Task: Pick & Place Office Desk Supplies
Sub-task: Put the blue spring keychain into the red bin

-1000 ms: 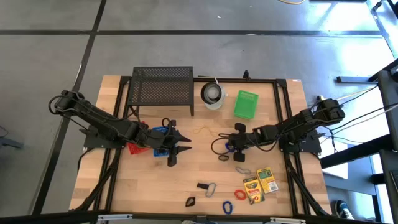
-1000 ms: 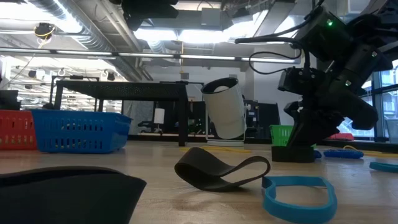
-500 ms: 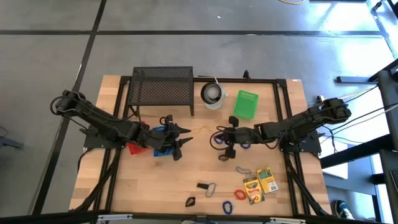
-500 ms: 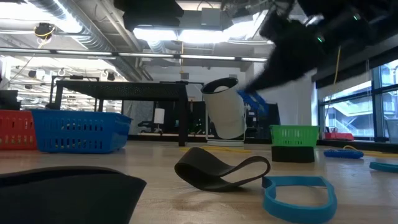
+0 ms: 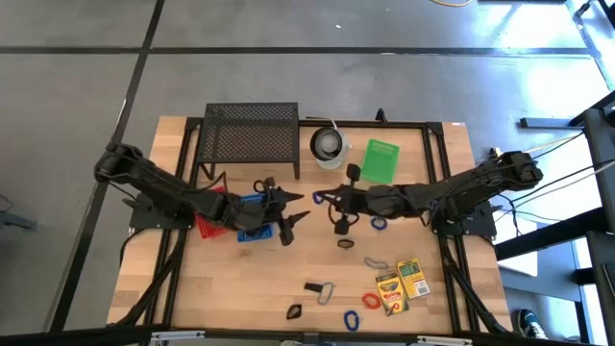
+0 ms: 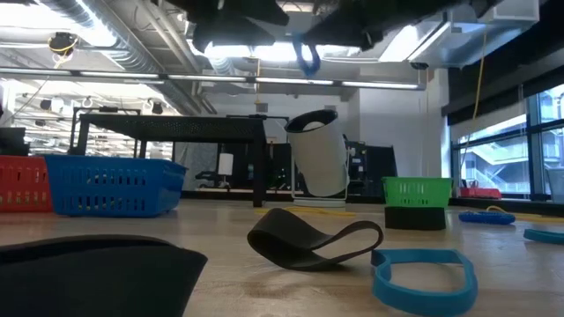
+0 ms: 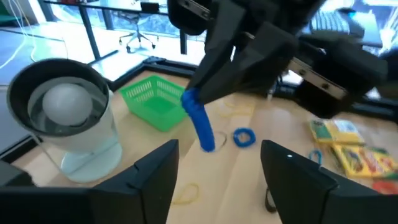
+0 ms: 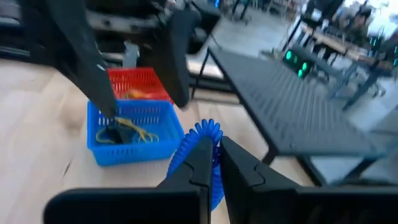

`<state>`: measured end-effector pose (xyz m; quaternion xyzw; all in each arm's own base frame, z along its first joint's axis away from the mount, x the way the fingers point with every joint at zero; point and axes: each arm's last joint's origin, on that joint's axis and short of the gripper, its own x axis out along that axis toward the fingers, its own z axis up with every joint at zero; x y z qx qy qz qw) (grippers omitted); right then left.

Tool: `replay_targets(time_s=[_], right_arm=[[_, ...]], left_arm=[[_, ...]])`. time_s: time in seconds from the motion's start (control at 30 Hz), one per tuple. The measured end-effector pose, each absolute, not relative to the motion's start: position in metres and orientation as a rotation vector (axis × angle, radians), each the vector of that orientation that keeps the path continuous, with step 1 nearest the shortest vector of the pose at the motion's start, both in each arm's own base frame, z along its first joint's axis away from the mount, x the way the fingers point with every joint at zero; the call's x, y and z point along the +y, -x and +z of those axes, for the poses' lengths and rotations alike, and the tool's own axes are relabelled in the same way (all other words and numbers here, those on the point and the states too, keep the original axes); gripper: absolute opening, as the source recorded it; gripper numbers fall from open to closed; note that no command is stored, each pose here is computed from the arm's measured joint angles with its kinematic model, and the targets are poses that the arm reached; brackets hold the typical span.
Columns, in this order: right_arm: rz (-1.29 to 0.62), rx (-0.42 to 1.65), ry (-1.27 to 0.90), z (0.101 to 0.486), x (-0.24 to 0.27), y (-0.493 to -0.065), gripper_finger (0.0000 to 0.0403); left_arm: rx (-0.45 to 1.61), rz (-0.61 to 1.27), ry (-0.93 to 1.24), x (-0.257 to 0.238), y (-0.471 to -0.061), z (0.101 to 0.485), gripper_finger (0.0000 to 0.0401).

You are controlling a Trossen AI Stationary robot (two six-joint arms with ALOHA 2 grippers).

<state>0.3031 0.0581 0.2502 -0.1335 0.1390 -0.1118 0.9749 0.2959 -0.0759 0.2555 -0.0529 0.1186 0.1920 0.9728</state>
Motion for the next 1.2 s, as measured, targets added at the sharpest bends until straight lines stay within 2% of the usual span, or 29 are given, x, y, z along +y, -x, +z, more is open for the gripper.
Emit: replay_targets(time_s=[0.27, 0.6, 0.73, 0.97, 1.03, 1.2], right_arm=[[-0.178, 0.239, 0.399, 0.255, 0.069, -0.302, 0.0018], [-0.161, 0.198, 0.446, 0.259, 0.075, -0.302, 0.0018], [-0.158, 0.197, 0.446, 0.259, 0.076, -0.301, 0.0018], [-0.143, 0.202, 0.443, 0.259, 0.076, -0.301, 0.002], [-0.126, 0.198, 0.433, 0.259, 0.077, -0.301, 0.0026], [-0.147, 0.207, 0.372, 0.258, 0.076, -0.301, 0.0055]], left_arm=[[0.188, 0.361, 0.136, -0.067, -0.304, 0.259, 0.0226], [0.169, 0.317, 0.154, -0.061, -0.317, 0.249, 0.0216], [0.171, 0.321, 0.153, -0.06, -0.318, 0.248, 0.0169], [0.177, 0.312, 0.133, -0.06, -0.318, 0.248, 0.0027], [0.18, 0.309, 0.12, -0.061, -0.318, 0.247, 0.0018], [0.18, 0.309, 0.119, -0.061, -0.318, 0.247, 0.0027]])
